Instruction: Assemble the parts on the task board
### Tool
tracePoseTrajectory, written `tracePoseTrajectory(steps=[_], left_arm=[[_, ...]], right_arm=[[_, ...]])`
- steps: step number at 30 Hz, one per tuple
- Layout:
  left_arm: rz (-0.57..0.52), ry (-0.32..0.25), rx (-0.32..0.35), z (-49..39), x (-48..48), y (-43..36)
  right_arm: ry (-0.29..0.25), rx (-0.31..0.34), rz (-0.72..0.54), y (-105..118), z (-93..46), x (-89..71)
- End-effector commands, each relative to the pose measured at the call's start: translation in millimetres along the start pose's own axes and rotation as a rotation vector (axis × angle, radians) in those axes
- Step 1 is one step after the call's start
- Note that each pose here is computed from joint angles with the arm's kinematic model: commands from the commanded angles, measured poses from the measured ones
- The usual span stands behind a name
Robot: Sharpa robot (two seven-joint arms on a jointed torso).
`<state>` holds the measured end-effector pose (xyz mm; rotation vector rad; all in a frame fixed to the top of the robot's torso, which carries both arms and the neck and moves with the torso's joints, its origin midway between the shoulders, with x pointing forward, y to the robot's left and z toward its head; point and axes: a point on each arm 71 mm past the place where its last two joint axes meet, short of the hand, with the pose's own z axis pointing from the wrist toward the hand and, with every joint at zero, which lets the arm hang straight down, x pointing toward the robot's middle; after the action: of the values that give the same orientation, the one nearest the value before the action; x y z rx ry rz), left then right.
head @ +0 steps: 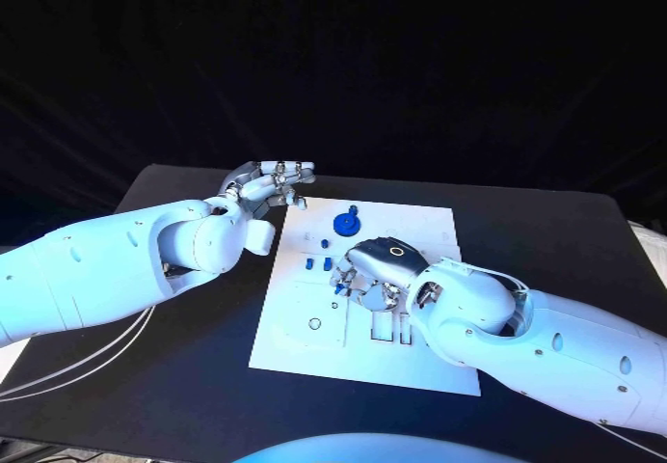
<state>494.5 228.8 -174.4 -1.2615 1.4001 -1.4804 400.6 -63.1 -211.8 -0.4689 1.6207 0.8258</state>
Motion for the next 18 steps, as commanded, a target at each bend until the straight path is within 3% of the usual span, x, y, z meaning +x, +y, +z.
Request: tracePoseTrajectory(steps=[1, 18], left_arm=[[-0.001, 0.019, 0.012, 0.1, 3.6, -0.9], [-0.002, 0.026, 0.010, 0.1, 5.8, -0.7]], right_arm=[[0.039, -0.021, -0.018, 2.1, 1.3, 6.5], [0.094, -0.014, -0.041, 4.0, 6.1, 22.1]])
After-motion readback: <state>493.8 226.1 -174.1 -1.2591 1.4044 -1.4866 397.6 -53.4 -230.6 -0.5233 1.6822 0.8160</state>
